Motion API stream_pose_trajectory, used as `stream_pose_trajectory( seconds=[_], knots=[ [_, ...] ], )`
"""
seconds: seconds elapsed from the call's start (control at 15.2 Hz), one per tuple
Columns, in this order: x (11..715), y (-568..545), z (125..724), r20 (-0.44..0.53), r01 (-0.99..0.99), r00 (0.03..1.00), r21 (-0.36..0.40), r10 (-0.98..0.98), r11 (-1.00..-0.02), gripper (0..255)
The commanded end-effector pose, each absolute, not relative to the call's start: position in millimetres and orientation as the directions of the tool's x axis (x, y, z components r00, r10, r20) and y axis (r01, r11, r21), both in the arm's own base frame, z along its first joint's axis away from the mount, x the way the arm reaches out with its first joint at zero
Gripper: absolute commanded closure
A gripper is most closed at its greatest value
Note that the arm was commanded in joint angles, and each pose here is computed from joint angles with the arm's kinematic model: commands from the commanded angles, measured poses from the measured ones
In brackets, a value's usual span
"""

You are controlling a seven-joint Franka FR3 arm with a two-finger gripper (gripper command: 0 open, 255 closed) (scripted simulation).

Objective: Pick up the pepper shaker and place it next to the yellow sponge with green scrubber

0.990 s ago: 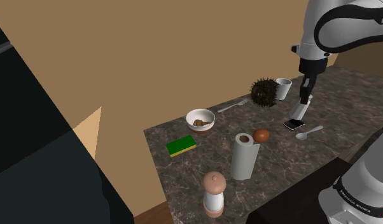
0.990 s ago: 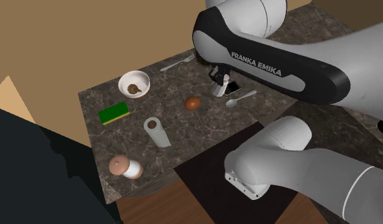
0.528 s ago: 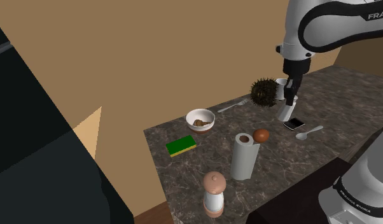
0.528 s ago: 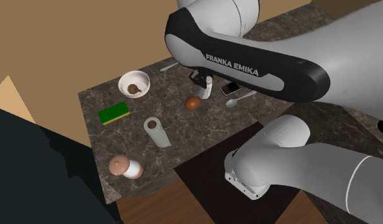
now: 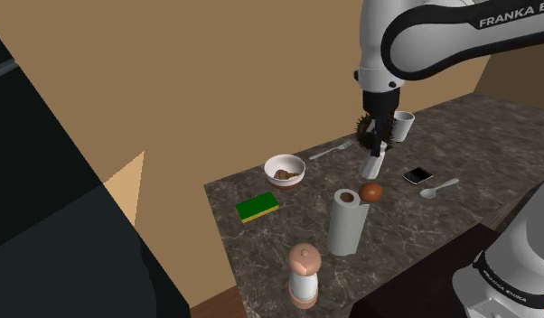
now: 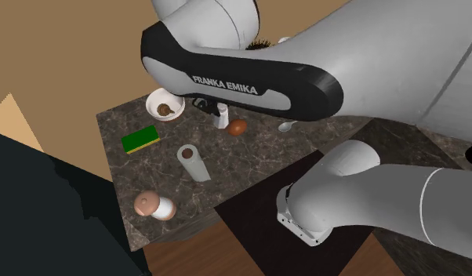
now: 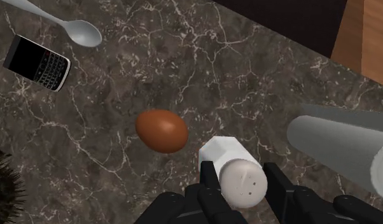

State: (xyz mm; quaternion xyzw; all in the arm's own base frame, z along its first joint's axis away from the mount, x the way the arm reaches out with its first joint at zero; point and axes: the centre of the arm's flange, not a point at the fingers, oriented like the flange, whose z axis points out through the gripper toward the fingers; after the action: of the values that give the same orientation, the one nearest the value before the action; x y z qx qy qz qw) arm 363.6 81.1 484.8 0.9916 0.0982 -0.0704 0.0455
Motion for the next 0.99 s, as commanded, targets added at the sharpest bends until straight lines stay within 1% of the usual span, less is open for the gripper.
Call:
stream_pose_trajectory(
  seconds=[0.0, 0.86, 0.92],
  knots=[
    [378, 107, 487, -0.149, 0.200, 0.971, 0.075, 0.188, -0.977, 255],
    [458, 264, 488, -0.149, 0.200, 0.971, 0.075, 0.188, -0.977, 255],
    [458, 264, 483, -0.149, 0.200, 0.971, 0.075, 0.188, -0.977, 255]
  ],
)
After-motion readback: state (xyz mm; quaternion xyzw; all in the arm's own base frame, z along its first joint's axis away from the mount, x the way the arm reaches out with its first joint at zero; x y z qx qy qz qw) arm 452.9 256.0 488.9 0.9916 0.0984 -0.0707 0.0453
